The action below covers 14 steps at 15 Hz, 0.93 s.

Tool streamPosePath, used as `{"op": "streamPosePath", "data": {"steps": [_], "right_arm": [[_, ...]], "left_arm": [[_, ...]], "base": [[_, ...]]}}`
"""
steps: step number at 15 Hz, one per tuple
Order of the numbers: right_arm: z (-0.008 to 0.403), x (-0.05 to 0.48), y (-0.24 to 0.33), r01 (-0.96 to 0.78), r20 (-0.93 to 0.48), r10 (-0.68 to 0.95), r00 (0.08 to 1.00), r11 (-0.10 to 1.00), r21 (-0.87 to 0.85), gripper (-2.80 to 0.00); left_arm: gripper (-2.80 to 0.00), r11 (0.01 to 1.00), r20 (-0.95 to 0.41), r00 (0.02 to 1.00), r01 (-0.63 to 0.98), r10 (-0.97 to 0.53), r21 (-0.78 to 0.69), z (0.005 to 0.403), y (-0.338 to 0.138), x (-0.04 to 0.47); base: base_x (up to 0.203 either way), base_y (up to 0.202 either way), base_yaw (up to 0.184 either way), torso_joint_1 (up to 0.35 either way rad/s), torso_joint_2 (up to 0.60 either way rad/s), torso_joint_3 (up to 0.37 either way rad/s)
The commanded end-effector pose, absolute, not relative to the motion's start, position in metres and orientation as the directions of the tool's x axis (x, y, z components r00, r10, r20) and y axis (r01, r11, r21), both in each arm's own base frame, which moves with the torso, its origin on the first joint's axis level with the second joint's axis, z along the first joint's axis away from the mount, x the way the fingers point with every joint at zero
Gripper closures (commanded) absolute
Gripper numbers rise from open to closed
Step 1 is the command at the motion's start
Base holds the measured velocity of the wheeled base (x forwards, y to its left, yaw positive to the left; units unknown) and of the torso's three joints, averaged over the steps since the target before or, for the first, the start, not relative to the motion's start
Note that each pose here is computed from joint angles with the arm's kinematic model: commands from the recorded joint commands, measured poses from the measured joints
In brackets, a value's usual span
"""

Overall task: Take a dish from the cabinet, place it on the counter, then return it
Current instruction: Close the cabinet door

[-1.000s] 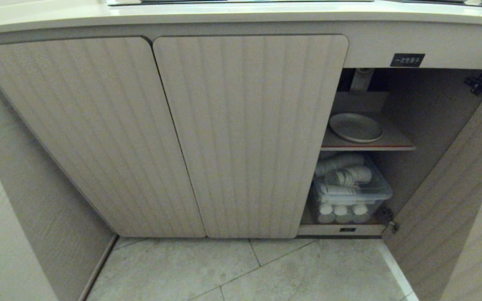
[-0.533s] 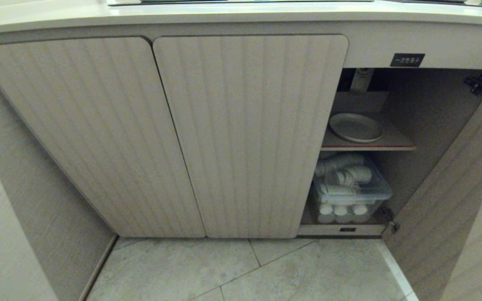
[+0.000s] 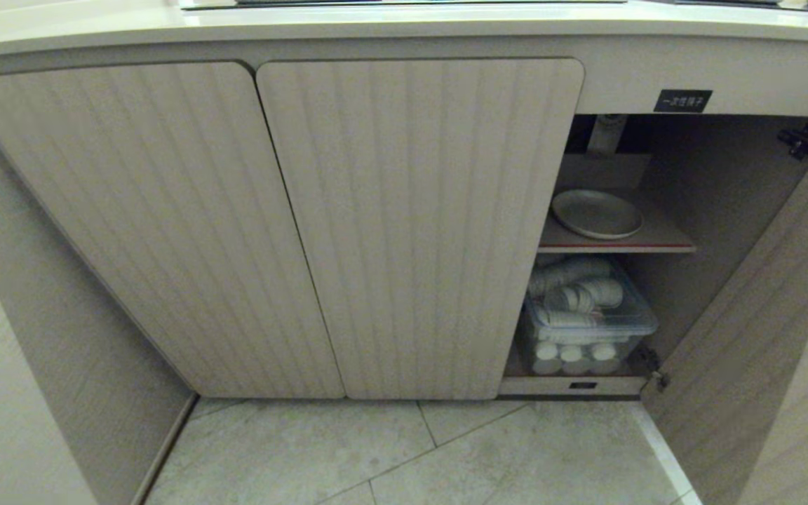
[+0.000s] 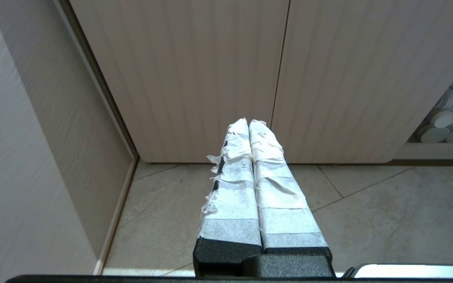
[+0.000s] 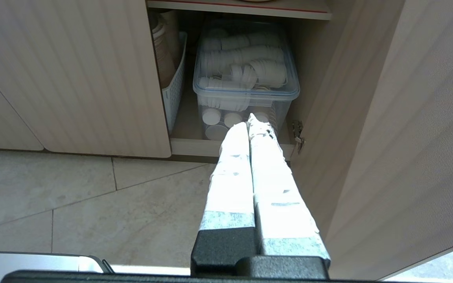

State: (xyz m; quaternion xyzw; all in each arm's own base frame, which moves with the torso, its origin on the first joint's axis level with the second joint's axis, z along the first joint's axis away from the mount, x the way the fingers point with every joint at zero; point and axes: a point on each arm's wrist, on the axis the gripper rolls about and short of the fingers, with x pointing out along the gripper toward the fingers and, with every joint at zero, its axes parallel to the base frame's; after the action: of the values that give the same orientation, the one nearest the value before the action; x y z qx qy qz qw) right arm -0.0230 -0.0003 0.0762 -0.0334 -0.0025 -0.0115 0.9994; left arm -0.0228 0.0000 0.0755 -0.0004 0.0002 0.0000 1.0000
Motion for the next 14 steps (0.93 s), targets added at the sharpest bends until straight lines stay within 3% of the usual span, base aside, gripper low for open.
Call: {"op": "streamPosePath", "data": {"steps": [1,11,14], "right_arm": [[0.0762,-0.0229,-0.0003,0.023,0.005,-0.023,1.0,0.997,-0.067,0.0],[0.0762,-0.0229,-0.0003,0.023,0.005,-0.023,1.0,0.997,-0.067,0.0],[0.0762,-0.0229,-0.0003,0.023,0.005,-0.023,1.0,0.997,-0.067,0.0]], "left_arm": [[0.0,1.0,0.0,1.0,0.0,0.0,-0.002,0.0755,0.0,-0.0228],[0.0,1.0,0.0,1.0,0.0,0.0,-0.002,0.0755,0.0,-0.0228],[0.0,1.0,0.0,1.0,0.0,0.0,-0.002,0.0755,0.0,-0.0228]], "base": [[0.0,0.0,0.0,0.0,0.0,0.0],[0.0,0.0,0.0,0.0,0.0,0.0],[0.002,-0.122,0.006,0.004,0.0,0.001]]}}
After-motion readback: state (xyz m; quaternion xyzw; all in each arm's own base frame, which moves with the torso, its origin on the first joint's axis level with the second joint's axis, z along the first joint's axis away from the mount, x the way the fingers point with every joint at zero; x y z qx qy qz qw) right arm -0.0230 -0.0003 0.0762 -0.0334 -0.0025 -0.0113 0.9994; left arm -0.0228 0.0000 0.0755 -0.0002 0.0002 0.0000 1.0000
